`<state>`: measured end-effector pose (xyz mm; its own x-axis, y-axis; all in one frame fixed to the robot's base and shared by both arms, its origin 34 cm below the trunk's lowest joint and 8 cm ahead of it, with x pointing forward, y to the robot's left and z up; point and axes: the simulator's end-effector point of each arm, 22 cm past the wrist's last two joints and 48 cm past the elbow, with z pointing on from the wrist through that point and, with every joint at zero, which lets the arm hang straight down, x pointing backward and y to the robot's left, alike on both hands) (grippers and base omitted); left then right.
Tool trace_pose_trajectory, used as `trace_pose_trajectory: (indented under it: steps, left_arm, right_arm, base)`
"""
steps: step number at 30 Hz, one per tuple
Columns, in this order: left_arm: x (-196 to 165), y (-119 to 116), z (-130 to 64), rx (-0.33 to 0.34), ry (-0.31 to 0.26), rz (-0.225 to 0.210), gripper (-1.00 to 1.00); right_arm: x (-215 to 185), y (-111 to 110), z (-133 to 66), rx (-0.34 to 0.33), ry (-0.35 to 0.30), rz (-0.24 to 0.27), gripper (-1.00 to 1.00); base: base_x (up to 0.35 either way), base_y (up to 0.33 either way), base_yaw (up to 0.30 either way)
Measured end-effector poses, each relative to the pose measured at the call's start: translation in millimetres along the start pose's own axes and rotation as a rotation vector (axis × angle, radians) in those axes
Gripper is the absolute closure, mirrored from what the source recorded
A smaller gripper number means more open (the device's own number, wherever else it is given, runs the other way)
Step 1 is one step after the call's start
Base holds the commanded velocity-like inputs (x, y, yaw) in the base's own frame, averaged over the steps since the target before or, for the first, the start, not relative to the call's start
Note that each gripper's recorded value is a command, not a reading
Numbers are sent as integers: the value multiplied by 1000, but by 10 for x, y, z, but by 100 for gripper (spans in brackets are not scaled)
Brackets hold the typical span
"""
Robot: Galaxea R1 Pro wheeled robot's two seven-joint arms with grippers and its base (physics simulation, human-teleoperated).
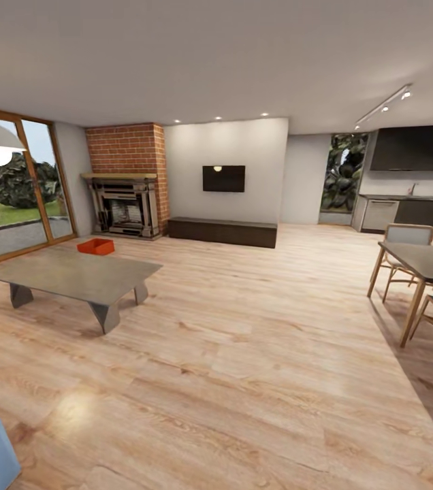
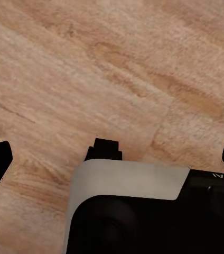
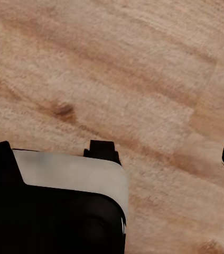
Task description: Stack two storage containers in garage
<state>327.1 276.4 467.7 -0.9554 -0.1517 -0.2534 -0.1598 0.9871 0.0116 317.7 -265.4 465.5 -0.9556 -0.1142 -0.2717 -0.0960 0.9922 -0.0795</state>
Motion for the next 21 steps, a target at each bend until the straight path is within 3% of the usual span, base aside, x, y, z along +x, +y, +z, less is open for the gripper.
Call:
trace_pose_trajectory:
  steps: [21]
  left_arm:
    - [0, 0, 0, 0, 0, 0, -100]
  right_arm:
    - [1, 0, 0, 0, 0, 0, -100]
  base:
    - [322, 0, 0]
